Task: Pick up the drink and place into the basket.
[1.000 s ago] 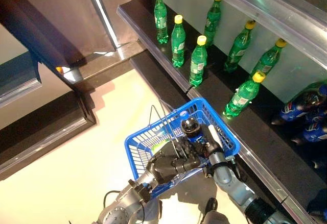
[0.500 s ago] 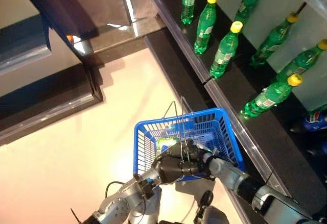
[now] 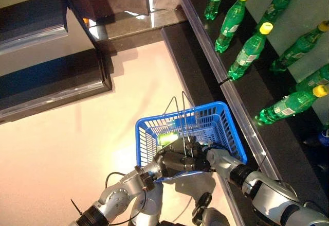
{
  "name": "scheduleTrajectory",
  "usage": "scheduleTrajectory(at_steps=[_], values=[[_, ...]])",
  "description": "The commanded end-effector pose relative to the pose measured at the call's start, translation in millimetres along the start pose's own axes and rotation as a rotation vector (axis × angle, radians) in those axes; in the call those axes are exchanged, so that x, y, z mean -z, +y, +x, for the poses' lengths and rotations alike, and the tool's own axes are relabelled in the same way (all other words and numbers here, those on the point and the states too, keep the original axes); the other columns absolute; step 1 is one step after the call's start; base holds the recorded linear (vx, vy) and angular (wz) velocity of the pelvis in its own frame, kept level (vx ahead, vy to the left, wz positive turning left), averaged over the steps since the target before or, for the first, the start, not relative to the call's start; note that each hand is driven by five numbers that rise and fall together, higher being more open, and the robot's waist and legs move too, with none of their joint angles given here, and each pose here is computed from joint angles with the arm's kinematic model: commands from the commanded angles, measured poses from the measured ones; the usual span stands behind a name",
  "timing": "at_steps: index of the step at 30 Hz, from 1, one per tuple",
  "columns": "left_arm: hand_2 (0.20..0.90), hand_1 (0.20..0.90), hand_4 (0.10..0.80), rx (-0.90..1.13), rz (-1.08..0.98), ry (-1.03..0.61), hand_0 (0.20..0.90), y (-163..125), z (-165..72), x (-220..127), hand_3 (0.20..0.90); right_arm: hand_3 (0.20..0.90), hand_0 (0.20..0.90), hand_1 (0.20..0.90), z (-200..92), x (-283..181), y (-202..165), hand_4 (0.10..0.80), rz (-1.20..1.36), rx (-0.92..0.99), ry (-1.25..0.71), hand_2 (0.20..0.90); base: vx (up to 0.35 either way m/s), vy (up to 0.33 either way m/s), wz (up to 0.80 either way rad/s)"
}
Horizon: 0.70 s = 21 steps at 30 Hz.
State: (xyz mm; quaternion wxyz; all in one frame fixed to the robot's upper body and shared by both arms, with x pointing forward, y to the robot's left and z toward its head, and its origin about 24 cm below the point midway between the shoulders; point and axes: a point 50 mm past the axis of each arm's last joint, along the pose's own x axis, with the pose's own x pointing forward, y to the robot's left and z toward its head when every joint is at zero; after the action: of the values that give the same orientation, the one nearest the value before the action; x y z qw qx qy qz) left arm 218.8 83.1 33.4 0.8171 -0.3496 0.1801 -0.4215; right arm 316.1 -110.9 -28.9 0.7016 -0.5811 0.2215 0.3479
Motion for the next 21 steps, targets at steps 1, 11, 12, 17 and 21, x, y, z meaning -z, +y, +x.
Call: scheduleTrajectory(at_steps=[1, 11, 12, 17, 21], values=[[0.3, 0.3, 0.1, 0.801, 0.067, -0.17, 0.3, -132, 31, -32, 0.2, 0.2, 0.3, 0.3, 6, -26, 8, 0.1, -0.117, -0.142, -0.035, 0.3, 0.042, -0.05, 0.06], [0.3, 0.3, 0.1, 0.816, 0.081, -0.157, 0.3, -140, 32, -34, 0.2, 0.2, 0.3, 0.3, 10, -5, 20, 0.1, -0.168, -0.133, 0.157, 0.3, 0.011, -0.021, 0.03], [0.3, 0.3, 0.1, 0.817, 0.083, -0.159, 0.3, -140, 32, -35, 0.2, 0.2, 0.3, 0.3, 10, -3, 21, 0.1, -0.171, -0.137, 0.178, 0.3, 0.0, 0.0, 0.0], [0.3, 0.3, 0.1, 0.833, 0.088, -0.163, 0.3, -144, 31, -36, 0.2, 0.2, 0.3, 0.3, 11, 4, 30, 0.1, -0.149, -0.139, 0.24, 0.3, 0.0, 0.0, 0.0], [0.3, 0.3, 0.1, 0.837, 0.087, -0.164, 0.3, -147, 31, -36, 0.2, 0.82, 0.832, 0.832, 12, 4, 30, 0.72, -0.129, -0.105, 0.227, 0.832, 0.0, 0.0, 0.0]])
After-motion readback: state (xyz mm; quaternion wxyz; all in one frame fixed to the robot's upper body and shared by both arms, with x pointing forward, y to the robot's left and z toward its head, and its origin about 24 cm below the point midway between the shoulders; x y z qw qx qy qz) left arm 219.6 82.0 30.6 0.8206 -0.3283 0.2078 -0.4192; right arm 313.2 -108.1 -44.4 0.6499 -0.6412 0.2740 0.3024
